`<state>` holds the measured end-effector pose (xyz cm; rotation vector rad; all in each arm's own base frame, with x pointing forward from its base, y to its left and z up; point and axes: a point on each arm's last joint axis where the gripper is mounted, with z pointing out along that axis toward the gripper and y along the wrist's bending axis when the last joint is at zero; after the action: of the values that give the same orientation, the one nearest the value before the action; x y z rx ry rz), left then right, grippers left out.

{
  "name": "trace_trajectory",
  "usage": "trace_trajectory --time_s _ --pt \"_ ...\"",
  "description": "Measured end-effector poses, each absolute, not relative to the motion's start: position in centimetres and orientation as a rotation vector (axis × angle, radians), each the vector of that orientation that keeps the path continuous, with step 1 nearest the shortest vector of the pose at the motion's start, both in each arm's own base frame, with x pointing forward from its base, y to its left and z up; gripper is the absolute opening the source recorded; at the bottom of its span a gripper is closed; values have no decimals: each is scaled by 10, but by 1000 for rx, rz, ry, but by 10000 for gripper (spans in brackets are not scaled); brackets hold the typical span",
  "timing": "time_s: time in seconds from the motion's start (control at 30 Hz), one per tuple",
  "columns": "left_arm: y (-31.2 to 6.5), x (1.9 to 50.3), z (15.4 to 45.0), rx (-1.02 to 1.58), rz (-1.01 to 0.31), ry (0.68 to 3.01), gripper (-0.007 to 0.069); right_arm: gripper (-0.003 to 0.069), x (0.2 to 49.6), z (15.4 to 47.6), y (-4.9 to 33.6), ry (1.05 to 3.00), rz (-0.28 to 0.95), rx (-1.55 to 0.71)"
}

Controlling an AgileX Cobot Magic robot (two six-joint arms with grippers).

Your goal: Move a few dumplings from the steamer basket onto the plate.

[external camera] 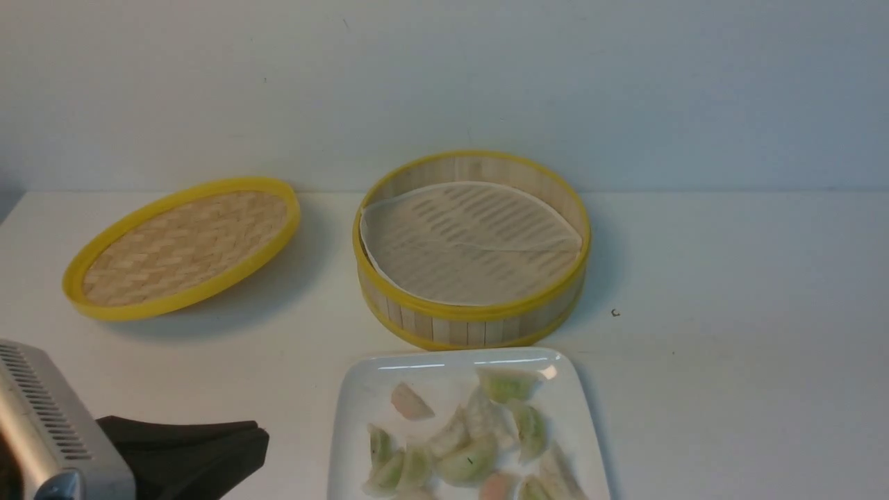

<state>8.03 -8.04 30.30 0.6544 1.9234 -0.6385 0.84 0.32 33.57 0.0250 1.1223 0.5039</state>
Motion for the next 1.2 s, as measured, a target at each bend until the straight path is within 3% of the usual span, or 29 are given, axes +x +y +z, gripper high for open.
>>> trace_trajectory --time_s 0.33,0.57,0.67,1.0,1.2 --pt "-80 81 303 656 -634 1916 -6 -10 8 336 3 1122 505 25" --pt "-73 83 301 660 -517 1778 -6 -10 8 336 3 1122 507 27" --pt "-59 82 286 586 -430 1717 -6 -10 8 336 3 1122 507 27" --pt "-13 62 189 220 -114 1753 -6 -10 8 336 3 1122 507 27" --pt "-7 54 178 156 -30 1782 -6 -10 8 336 3 1122 507 27"
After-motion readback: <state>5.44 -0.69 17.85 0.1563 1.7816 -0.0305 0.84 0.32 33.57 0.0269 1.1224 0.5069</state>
